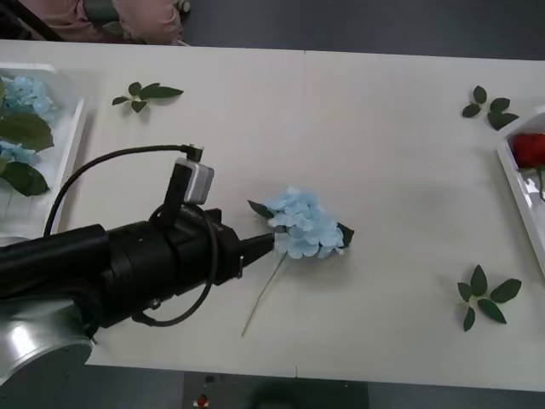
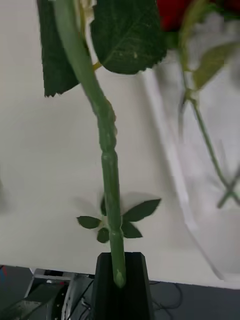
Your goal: Put the red flowers into the right box and the blue flowers into the left box
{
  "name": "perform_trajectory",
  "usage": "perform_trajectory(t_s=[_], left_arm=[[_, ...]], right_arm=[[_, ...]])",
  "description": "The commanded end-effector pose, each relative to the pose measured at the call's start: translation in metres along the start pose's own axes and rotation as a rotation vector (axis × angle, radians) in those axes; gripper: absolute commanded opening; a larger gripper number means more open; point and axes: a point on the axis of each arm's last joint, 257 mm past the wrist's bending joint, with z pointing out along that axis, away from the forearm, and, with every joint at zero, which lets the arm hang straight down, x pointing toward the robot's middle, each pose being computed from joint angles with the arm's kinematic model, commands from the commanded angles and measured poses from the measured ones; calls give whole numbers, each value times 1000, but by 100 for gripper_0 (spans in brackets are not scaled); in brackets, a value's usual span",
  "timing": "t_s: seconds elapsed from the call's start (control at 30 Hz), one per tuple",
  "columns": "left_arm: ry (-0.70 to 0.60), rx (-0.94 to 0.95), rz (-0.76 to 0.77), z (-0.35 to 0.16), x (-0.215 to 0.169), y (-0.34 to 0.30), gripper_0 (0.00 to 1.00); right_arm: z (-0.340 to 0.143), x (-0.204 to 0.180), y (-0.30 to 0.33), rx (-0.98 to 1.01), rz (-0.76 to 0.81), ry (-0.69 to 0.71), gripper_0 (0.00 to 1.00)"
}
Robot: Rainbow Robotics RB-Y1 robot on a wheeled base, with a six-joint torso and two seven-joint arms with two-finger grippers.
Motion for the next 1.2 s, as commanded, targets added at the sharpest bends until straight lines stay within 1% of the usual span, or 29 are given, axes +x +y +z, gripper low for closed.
perform_trajectory(t_s=[0.03, 0.1, 0.2, 0.37, 0.53, 0.7, 0.97, 1.0, 1.03, 1.07, 1.1, 1.13, 1.17, 1.2], left_arm=[[101, -30, 120, 0, 23, 4, 100], [145, -33, 125, 7, 37, 7, 100], [188, -32, 143, 23, 50, 11, 100], [234, -43, 160, 55, 60, 22, 100], [286, -54, 179, 92, 70, 28, 100], [331, -93, 218, 125, 81, 38, 100], [372, -120, 269, 165, 91, 44, 100], [381, -120, 284, 169, 92, 43, 100], [387, -119, 291, 171, 94, 42, 100], [393, -121, 296, 172, 96, 44, 100], [399, -121, 304, 174, 97, 43, 100], [401, -119, 317, 175, 98, 41, 100], [403, -119, 327, 175, 100, 39, 100], [404, -120, 334, 175, 101, 39, 100]], right_arm=[[-10, -6, -47, 90, 94, -16, 0], [-9, -4, -69, 158, 112, -16, 0], [-14, -10, -96, 260, 68, -39, 0], [-7, -17, -113, 353, 28, -53, 0], [11, -28, -122, 384, -6, -113, 0], [40, -33, -140, 425, -35, -198, 0], [56, -27, -162, 448, -15, -218, 0], [56, -26, -163, 453, -18, -219, 3], [57, -26, -162, 451, -18, -218, 17], [57, -26, -162, 450, -21, -219, 35], [56, -27, -162, 451, -21, -220, 71], [56, -28, -160, 445, -24, -222, 93], [56, -29, -158, 441, -31, -226, 100], [55, -30, -157, 441, -37, -226, 100]])
